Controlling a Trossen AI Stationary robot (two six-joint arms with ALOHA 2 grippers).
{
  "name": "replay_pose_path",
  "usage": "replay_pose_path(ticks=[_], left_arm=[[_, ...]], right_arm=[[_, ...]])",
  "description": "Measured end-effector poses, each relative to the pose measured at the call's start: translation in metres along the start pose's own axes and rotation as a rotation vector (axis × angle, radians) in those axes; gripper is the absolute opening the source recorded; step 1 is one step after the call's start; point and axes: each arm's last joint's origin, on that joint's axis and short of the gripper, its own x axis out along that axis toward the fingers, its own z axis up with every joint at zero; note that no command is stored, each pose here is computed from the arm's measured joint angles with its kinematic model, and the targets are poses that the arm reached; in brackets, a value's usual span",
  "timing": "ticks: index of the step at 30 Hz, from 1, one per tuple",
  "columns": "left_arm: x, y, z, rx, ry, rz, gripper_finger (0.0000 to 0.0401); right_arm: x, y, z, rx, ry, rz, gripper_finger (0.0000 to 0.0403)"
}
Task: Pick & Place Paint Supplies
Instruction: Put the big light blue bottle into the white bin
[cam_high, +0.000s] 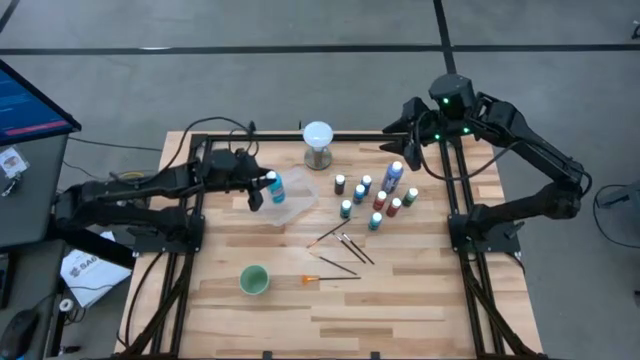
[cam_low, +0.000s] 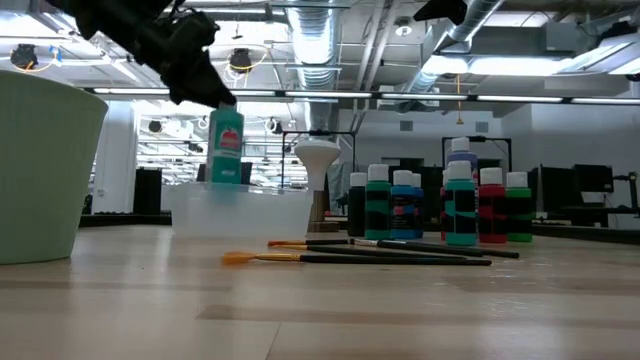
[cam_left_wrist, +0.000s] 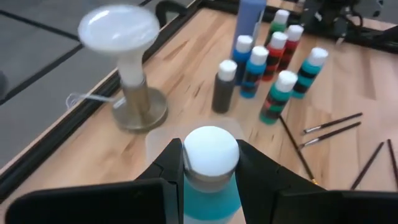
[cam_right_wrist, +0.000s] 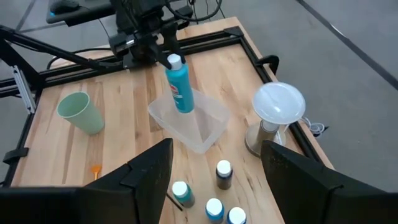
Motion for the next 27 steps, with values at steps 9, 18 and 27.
replay_pose_path(ticks=[9, 18, 27], left_arm=[[0.003, 0.000, -0.016, 0.000, 0.028, 0.008, 0.0077], [0.005, -0.003, -0.027, 0.022, 0.055, 0.058, 0.0077], [0.005, -0.006, -0.028, 0.040, 0.049, 0.090, 0.0077]], right_arm=[[0.000, 0.000, 0.000, 0.000, -0.004, -0.002, 0.0239], [0.000, 0.000, 0.000, 0.008, -0.004, -0.002, 0.0239], [0.000, 0.000, 0.000, 0.010, -0.003, -0.002, 0.0239]])
